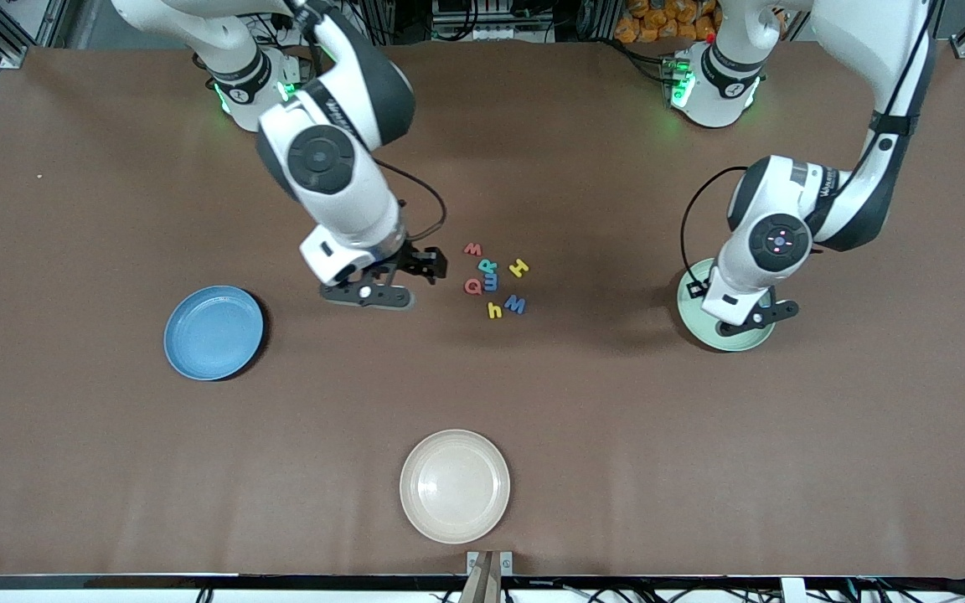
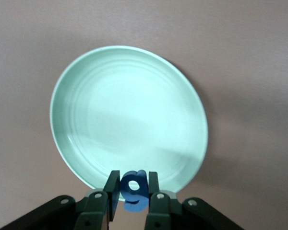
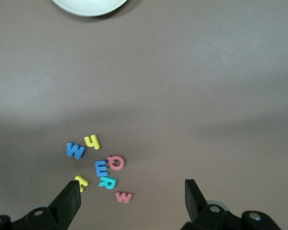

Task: Sort uppercase to blue plate, lowercase to green plate
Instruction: 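Drop the g on the green plate while the right gripper reaches letters, then grasp the yellow H with the right gripper while the left gripper withdraws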

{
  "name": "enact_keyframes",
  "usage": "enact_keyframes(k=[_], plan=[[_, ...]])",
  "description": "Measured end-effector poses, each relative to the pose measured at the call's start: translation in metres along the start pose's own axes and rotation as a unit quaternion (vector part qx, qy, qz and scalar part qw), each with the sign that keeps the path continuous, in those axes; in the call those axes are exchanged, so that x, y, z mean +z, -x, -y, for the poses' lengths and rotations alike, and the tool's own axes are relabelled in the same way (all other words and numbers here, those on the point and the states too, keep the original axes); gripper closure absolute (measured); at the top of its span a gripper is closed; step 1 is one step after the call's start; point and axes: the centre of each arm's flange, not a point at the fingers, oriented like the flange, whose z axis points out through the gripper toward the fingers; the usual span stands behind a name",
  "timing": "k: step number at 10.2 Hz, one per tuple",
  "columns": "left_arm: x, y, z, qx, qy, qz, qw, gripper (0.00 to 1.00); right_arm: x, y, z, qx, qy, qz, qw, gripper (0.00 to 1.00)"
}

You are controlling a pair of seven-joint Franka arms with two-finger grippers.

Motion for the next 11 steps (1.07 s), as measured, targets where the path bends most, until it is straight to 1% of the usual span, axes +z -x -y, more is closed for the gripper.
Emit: enact_keyframes(k=[1, 2, 3, 4, 5, 6, 7, 8, 9, 10, 11], plan=[[0.003, -0.002, 0.005, -0.001, 0.003, -0.001, 1.000, 0.72, 0.017, 0.012, 0.017, 0.010, 0.002, -0.007, 1.000, 0.04], [0.005, -0.003, 0.005, -0.001, 0.005, -0.003, 1.000, 0.71, 0.042, 0.024, 0.031, 0.015, 0.017, -0.012, 1.000, 0.05], [0.006, -0.003, 0.005, -0.001, 0.006, -0.004, 1.000, 0.61, 0.068, 0.030, 0.038, 0.018, 0.033, -0.014, 0.999, 0.07], [0.006, -0.003, 0.005, -0.001, 0.007, -0.006, 1.000, 0.47, 0.084, 0.030, 0.039, 0.017, 0.041, -0.013, 0.999, 0.08], [0.005, -0.004, 0.005, -0.001, 0.008, -0.007, 1.000, 0.34, 0.090, 0.028, 0.038, 0.005, 0.046, -0.015, 0.999, 0.17], [-0.001, -0.005, 0.005, -0.002, 0.011, -0.013, 1.000, 0.24, 0.089, 0.030, 0.040, -0.012, 0.045, -0.014, 0.999, 0.20], [-0.013, -0.008, 0.006, -0.004, 0.017, -0.023, 1.000, 0.23, 0.088, 0.035, 0.044, -0.022, 0.041, -0.014, 0.999, 0.21], [-0.034, -0.012, 0.011, -0.010, 0.025, -0.040, 0.999, 0.14, 0.089, 0.040, 0.050, -0.029, 0.034, -0.015, 0.999, 0.21], [-0.061, -0.016, 0.020, -0.019, 0.031, -0.055, 0.998, 0.01, 0.091, 0.046, 0.059, -0.041, 0.019, -0.022, 0.999, 0.21], [-0.096, -0.022, 0.034, -0.026, 0.032, -0.067, 0.997, 0.00, 0.098, 0.054, 0.070, -0.061, 0.006, -0.031, 0.998, 0.21], [-0.132, -0.027, 0.050, -0.009, 0.031, -0.077, 0.997, 0.00, 0.112, 0.063, 0.080, -0.094, 0.000, -0.039, 0.995, 0.22]])
